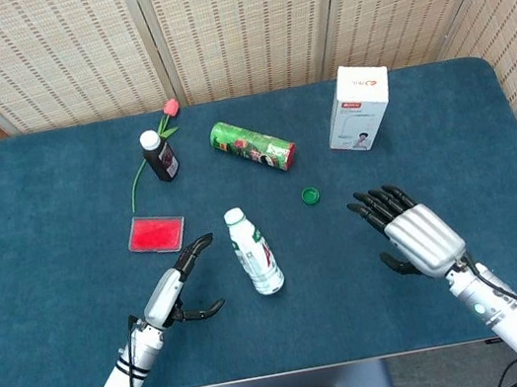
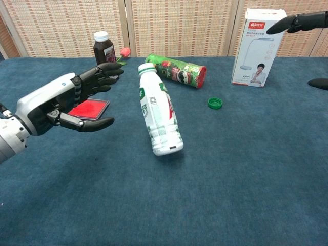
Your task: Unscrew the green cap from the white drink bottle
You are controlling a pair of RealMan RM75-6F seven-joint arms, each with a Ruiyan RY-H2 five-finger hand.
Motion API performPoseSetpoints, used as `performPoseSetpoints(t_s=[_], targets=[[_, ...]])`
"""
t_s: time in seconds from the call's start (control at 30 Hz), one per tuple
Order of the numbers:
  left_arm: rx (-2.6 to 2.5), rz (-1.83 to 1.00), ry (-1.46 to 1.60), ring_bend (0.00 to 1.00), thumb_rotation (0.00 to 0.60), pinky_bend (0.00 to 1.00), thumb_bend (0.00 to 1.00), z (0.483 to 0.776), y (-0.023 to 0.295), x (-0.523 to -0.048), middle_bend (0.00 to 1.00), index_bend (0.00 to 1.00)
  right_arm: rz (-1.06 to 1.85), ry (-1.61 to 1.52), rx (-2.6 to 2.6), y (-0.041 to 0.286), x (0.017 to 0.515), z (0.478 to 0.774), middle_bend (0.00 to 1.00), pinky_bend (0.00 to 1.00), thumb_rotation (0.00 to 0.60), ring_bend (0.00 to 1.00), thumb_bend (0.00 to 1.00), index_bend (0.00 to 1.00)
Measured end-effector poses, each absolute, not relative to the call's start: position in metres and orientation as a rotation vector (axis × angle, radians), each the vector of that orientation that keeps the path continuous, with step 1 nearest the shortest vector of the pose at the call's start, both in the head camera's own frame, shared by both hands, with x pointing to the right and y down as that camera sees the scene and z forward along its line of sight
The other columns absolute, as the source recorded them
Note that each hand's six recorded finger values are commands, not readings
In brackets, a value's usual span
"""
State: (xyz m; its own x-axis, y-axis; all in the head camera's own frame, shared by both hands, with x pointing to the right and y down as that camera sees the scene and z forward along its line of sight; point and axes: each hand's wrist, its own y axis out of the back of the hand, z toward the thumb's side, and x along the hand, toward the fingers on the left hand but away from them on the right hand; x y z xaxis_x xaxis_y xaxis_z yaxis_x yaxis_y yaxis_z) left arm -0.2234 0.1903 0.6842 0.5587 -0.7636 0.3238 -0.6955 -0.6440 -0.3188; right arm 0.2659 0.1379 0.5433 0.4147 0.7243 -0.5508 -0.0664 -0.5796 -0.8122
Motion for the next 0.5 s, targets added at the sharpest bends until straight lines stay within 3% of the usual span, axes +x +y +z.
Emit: performPoseSetpoints(t_s=[0.23,0.5], targets=[[-2.443,-0.788,1.158,0.0,0.6,0.0,0.31,0.677,0.195,-0.263,0.0,0.0,1.287,-0.579,-1.772,0.147,0.286,0.542,0.0,0.0,0.6,0.0,0.29,0.0],[-2.071,-1.015,0.933,0.0,0.6,0.0,0.3,0.646,0.225,-0.346,0.0,0.0,1.366,-0.664,-1.636,0.188,0.334,0.553,0.0,0.0,0.6,0.0,0.29,0.0]])
